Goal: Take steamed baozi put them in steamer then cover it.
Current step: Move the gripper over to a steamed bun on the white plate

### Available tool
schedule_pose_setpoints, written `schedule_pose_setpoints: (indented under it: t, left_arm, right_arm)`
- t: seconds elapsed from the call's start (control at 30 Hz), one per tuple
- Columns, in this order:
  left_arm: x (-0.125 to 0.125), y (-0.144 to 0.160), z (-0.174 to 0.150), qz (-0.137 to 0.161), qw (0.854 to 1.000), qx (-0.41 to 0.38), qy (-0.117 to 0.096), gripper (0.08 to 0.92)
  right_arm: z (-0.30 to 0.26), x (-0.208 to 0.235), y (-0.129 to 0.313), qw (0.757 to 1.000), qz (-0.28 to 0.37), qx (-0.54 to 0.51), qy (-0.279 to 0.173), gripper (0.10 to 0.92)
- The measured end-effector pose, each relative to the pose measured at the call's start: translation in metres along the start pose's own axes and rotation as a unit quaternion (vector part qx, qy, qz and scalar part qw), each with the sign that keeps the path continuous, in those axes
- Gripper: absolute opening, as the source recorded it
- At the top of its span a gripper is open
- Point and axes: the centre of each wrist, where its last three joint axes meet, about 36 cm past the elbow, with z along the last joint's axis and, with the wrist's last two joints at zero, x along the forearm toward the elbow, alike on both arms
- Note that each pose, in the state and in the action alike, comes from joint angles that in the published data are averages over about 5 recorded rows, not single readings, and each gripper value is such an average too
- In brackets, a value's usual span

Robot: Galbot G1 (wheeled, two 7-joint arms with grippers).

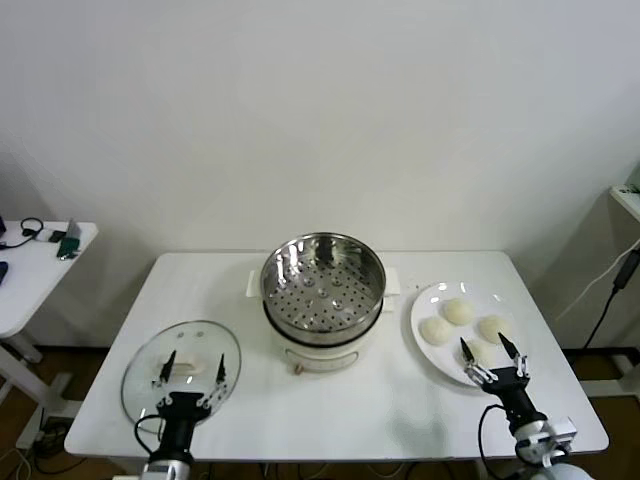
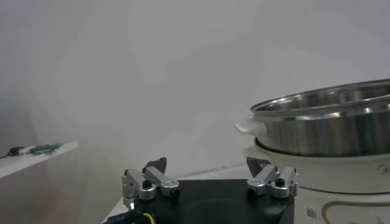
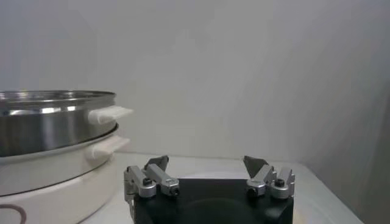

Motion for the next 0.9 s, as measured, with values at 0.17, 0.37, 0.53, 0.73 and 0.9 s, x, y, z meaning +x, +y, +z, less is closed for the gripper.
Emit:
schedule_pose_setpoints:
  t: [0.17,0.37,0.53,0.73,0.9]
  left_arm:
    - [0.001,0.001,-0.001,0.002,1.0,-0.004,0.001,0.823]
    - [0.002,0.005,-0.003,0.009,1.0,-0.012,-0.002,0.823]
    - [0.003,0.008,-0.003,0.014,1.0,-0.017,-0.003,0.823]
    - [0.0,0.012,-0.003,0.015,1.0,-0.023,-0.007,0.823]
    - [-0.003,0.016,-0.006,0.015,0.999,-0.029,-0.009,0.823]
  right_arm:
    - [-0.015,-0.012,-0.015,0.999,-0.028,0.031,0.015,0.823]
    - [-0.04,-0.039,-0.054,0.987,-0.101,0.112,0.064,0.823]
    - [-0.066,-0.071,-0.095,0.957,-0.181,0.191,0.121,0.823]
    - [-0.108,-0.121,-0.133,0.899,-0.274,0.282,0.192,0.823]
    - [-0.141,-0.165,-0.149,0.845,-0.328,0.342,0.247,0.823]
